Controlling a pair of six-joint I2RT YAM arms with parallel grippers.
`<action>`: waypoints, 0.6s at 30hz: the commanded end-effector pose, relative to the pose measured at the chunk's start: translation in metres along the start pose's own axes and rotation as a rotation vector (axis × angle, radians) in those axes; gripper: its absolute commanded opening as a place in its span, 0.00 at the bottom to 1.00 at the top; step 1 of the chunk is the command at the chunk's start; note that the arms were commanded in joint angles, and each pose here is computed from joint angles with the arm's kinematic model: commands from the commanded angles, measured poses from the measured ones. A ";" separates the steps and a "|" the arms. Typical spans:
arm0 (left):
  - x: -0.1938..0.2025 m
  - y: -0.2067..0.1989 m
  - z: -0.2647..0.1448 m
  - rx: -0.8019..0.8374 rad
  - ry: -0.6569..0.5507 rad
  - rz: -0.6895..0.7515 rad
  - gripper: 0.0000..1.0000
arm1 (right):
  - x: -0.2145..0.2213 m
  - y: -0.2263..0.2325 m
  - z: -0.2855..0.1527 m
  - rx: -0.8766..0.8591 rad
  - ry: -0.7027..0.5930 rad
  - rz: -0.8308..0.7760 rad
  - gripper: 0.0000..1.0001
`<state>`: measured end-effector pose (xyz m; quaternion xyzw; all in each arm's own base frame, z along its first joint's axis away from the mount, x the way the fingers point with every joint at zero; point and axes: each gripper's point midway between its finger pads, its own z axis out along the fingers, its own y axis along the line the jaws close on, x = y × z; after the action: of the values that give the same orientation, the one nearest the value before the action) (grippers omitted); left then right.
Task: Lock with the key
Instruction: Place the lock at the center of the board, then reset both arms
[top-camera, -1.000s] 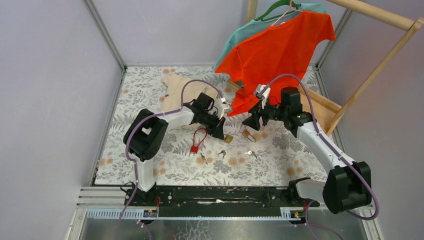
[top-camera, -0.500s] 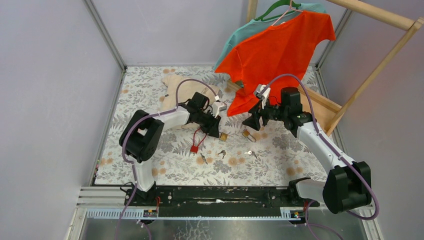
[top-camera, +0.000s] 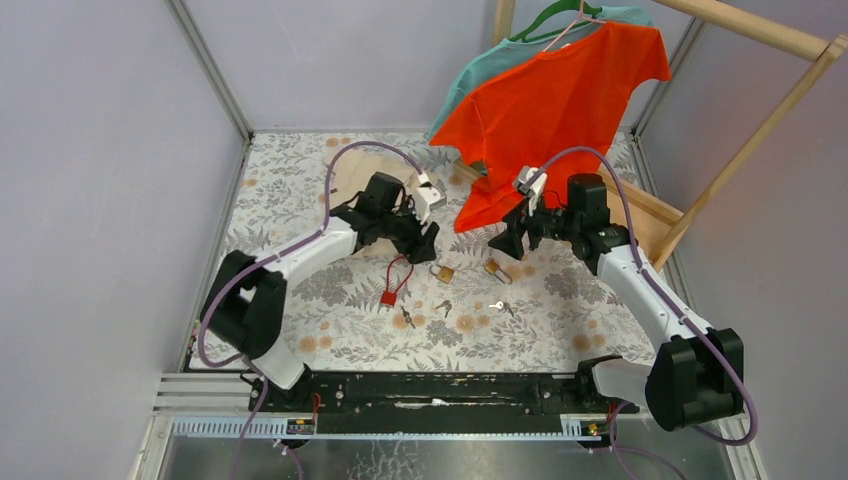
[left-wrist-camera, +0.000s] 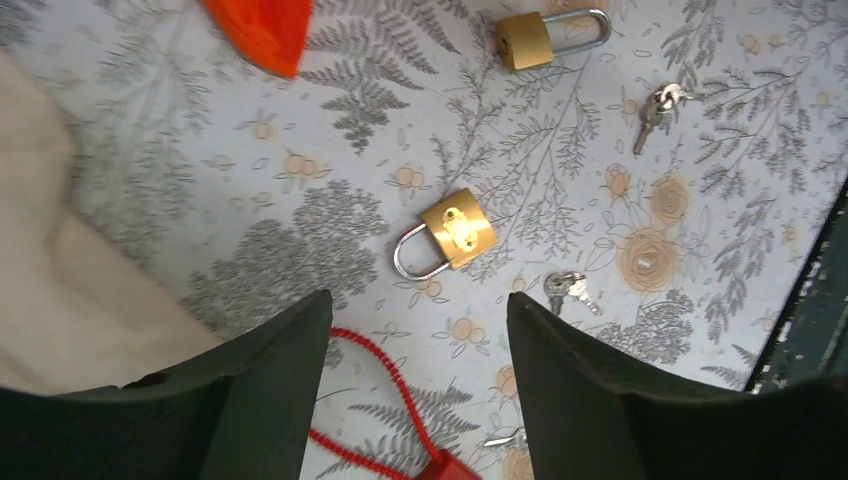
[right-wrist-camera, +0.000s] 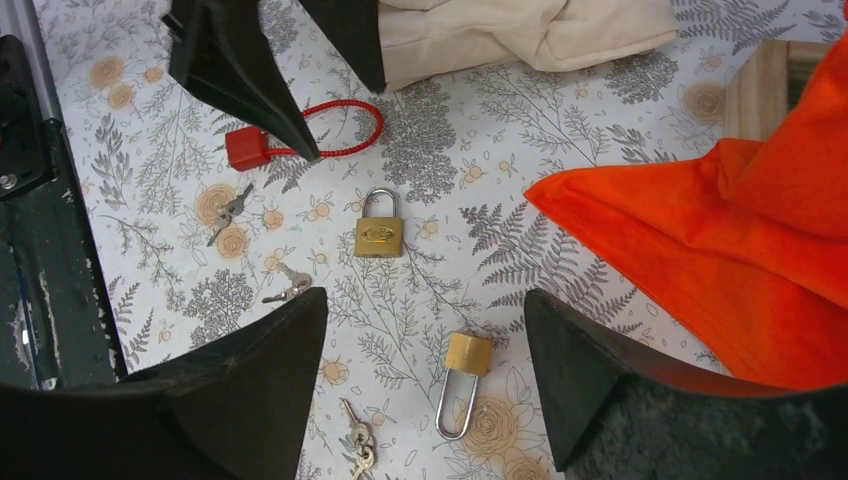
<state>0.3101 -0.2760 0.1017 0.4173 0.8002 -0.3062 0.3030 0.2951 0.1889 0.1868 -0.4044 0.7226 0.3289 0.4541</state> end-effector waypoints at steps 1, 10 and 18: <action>-0.029 0.021 -0.032 -0.167 -0.109 0.127 0.73 | -0.027 -0.009 -0.012 0.065 -0.046 -0.066 0.81; -0.057 0.048 -0.124 -0.504 -0.277 0.212 0.88 | -0.007 -0.055 -0.042 0.367 0.163 -0.058 0.99; -0.064 0.055 -0.191 -0.753 -0.389 0.194 1.00 | -0.017 -0.075 -0.076 0.620 0.161 0.040 0.99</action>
<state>0.3349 -0.1668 0.2302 0.3305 0.7565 -0.0942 0.5564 0.3281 0.1170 0.1839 -0.3141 0.8280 0.1220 0.4483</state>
